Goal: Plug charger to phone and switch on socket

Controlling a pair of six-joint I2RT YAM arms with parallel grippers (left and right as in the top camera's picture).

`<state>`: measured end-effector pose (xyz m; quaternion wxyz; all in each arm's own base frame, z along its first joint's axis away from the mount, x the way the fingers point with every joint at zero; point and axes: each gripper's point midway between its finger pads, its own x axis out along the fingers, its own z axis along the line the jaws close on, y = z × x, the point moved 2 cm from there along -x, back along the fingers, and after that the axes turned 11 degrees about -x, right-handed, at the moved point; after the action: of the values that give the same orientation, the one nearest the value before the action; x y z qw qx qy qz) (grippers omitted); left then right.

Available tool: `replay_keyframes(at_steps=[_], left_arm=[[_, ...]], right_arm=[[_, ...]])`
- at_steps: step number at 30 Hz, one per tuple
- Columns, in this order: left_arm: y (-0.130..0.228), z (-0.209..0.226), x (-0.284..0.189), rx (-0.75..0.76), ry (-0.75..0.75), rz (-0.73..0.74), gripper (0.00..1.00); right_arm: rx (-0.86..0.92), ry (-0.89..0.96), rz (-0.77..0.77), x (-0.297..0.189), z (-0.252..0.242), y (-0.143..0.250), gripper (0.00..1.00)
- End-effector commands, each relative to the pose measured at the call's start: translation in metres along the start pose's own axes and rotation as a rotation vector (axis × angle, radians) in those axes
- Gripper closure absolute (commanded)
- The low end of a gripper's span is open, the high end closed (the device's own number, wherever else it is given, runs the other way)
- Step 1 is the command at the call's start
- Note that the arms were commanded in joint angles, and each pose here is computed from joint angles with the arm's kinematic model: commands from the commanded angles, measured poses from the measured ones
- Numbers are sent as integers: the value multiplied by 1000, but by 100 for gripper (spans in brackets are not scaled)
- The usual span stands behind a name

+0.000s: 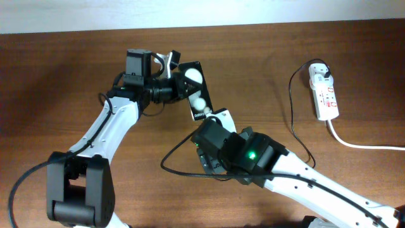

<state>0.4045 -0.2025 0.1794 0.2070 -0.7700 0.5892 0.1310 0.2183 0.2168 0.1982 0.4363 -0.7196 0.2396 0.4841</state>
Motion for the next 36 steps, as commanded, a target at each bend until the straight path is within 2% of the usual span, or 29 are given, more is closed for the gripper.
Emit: replay_keyframes(at_steps=[1, 4, 11, 20, 26, 36], left_arm=[[-1, 5, 1, 95, -67, -4, 100], [6, 24, 17, 56, -92, 43, 100], [9, 99, 58, -27, -192, 119, 100], [6, 118, 71, -47, -202, 133, 98], [6, 119, 71, -49, -210, 131, 72], [7, 119, 71, -52, -212, 134, 43]], right_arm=[[-20, -3, 33, -3, -1, 5, 1], [-19, -10, 29, -6, -1, 6, 1], [-31, 3, 70, -10, -6, 15, 1], [-30, 3, 69, -10, -6, 14, 1], [-30, 2, 66, -10, -5, 14, 1], [-30, 2, 66, -10, -5, 14, 1]])
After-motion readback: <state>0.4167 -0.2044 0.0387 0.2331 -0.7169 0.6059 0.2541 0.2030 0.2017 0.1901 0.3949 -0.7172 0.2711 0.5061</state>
